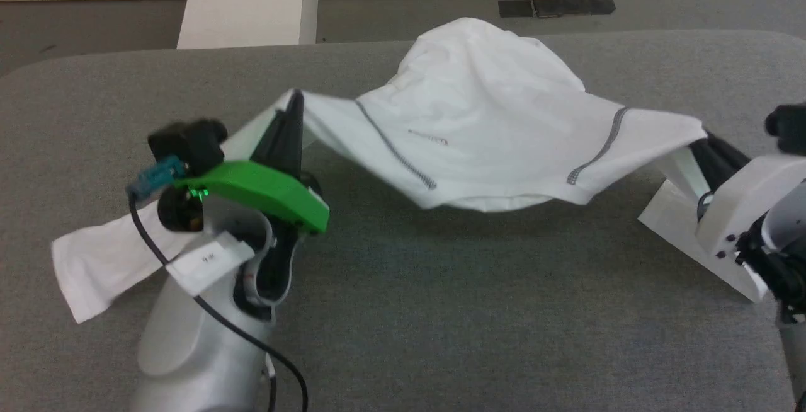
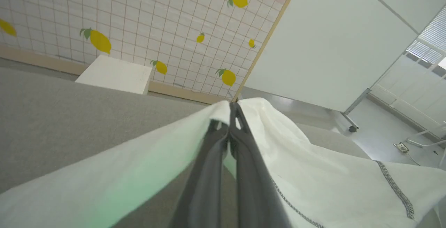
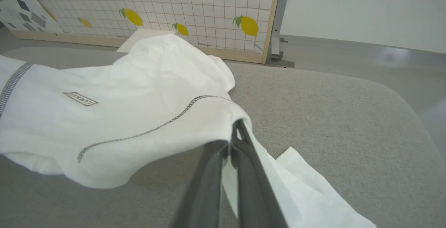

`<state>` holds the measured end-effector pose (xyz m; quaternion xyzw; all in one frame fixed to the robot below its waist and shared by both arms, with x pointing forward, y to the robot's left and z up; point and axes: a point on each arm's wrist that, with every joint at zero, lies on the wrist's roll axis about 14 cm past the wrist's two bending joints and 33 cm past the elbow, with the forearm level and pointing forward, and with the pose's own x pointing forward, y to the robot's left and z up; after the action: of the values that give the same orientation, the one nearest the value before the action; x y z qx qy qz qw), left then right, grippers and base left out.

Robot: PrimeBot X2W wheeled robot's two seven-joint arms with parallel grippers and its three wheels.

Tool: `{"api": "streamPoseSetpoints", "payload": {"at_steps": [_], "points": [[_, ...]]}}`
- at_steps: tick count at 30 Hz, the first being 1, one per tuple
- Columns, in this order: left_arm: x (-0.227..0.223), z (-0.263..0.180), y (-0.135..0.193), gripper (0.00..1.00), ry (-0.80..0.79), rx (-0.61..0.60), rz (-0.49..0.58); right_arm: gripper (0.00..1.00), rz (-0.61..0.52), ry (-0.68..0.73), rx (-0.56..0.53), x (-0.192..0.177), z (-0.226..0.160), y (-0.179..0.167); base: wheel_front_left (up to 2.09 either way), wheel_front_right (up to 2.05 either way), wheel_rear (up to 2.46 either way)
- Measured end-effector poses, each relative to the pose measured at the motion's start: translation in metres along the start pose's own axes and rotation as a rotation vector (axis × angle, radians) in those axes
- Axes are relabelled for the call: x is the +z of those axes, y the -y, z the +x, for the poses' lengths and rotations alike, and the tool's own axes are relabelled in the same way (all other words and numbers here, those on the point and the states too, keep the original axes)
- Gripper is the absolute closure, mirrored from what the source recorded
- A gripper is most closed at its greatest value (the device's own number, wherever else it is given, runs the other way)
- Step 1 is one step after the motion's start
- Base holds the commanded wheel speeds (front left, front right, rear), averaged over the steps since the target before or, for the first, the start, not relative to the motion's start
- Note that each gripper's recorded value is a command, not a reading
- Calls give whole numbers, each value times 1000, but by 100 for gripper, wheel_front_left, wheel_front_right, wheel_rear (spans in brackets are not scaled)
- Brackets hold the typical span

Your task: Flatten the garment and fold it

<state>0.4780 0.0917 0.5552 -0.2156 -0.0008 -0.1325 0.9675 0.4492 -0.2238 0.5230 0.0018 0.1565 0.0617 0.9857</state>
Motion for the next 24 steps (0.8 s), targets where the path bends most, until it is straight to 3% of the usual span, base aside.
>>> {"api": "streamPoseSetpoints", "payload": {"at_steps": [5,14,19,24], "points": [[101,20,51,100,189,-164,95,100,30,160,42,80,-21,1,0,0,0],[229,7,95,100,391,-240,280,100,-37,305,135,194,-74,-13,0,0,0],[264,-4,104,100,437,-227,356,100,-50,377,129,233,-93,-13,0,0,0],[270,-1,94,100,390,-184,394,100,-40,386,141,250,-93,-17,0,0,0]]}}
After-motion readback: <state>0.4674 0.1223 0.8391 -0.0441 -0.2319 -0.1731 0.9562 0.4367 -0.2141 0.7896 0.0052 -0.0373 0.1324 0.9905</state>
